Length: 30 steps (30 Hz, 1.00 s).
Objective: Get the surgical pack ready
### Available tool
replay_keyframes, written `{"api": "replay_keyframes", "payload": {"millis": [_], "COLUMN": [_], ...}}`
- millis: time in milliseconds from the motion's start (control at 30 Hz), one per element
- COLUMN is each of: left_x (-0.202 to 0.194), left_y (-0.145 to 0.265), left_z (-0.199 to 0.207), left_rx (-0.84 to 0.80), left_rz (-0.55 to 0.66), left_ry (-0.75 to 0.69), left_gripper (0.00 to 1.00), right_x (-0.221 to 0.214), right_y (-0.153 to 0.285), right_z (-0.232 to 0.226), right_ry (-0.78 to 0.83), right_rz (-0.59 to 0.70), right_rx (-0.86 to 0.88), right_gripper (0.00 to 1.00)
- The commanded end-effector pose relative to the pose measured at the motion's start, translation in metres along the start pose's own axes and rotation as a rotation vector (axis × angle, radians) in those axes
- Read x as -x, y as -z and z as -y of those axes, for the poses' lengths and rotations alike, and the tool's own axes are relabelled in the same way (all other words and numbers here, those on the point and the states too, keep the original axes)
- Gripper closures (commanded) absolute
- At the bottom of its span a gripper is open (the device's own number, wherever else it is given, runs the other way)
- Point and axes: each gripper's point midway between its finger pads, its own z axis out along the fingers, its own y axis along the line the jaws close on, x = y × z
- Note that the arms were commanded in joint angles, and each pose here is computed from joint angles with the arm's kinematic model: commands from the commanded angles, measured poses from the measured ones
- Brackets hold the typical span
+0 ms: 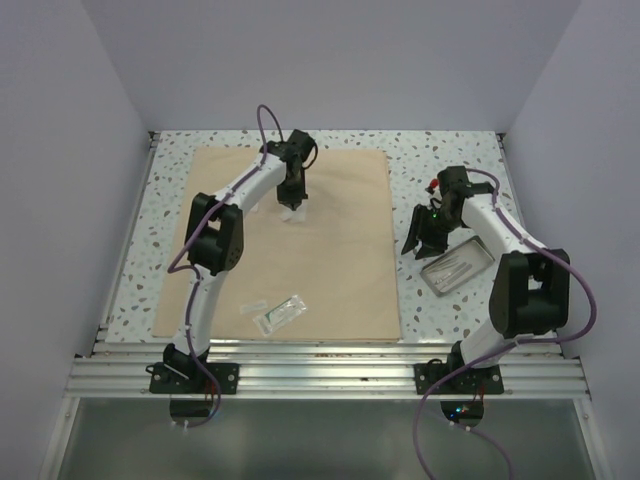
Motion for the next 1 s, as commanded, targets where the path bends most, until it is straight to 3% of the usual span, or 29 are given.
{"api": "replay_keyframes", "payload": {"millis": [0, 967], "left_x": [0.005, 0.012], "left_y": [0.001, -0.013], "left_z": [0.009, 0.028], "left_rx": [-0.028, -0.094], "left_rz": [-0.002, -0.007], "left_ry": [0.035, 0.074], "left_gripper": [1.0, 1.0], "right_x": [0.002, 0.0], "right_y": [-0.001, -0.004], "right_z": [-0.008, -0.003], "right_ry": [0.029, 0.028], "right_rz": [0.0, -0.012], "right_rx": [0.036, 0.024], "right_gripper": [0.55, 0.54]}}
